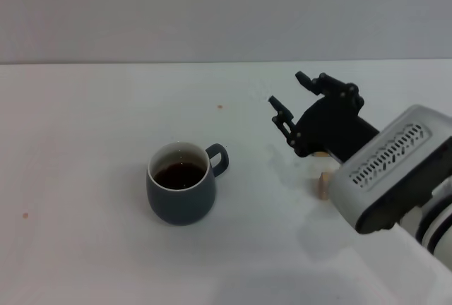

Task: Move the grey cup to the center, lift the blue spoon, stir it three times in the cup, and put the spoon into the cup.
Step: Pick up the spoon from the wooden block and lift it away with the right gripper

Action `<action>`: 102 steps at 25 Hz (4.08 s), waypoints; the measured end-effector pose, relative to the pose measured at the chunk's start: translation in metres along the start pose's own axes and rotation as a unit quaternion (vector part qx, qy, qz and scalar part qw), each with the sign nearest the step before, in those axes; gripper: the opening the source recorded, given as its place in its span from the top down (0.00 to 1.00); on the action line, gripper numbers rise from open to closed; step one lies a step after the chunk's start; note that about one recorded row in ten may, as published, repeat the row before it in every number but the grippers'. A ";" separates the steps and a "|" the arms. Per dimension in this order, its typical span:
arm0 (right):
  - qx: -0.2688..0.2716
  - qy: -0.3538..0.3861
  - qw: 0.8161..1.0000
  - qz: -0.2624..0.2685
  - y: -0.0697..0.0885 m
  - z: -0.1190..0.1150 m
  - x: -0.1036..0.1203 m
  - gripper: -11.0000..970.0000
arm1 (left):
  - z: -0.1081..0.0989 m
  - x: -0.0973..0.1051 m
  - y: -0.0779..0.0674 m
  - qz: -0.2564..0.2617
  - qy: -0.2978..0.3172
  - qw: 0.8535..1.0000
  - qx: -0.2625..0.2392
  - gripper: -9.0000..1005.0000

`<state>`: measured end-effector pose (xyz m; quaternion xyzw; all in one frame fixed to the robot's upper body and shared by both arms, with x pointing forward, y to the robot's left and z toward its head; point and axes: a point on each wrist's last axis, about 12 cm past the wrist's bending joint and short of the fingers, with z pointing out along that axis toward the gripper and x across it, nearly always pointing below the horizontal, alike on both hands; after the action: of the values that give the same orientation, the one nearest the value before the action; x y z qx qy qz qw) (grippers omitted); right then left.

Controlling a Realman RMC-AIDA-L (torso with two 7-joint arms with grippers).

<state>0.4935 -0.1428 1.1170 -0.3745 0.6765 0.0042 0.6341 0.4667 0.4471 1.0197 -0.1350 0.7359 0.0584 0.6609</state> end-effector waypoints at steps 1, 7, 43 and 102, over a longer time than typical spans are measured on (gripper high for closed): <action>-0.001 0.004 1.000 -0.010 -0.002 0.002 0.000 0.52 | 0.000 0.001 -0.001 -0.001 0.000 1.000 0.001 0.99; -0.001 0.010 0.999 -0.031 -0.010 0.010 0.000 0.52 | -0.001 0.003 -0.005 -0.004 0.002 1.000 0.002 0.99; -0.073 0.189 0.969 0.144 -0.044 0.022 -0.071 0.52 | -0.003 0.011 -0.009 0.044 0.017 0.999 -0.001 0.99; 0.019 0.225 0.909 0.351 -0.064 -0.042 0.007 0.63 | 0.004 -0.008 0.008 0.072 0.000 0.997 0.004 0.99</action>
<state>0.4909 -0.2123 1.1493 -0.0924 0.8890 0.1292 0.4295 0.4690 0.4567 1.0259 -0.0789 0.7438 0.1030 0.6558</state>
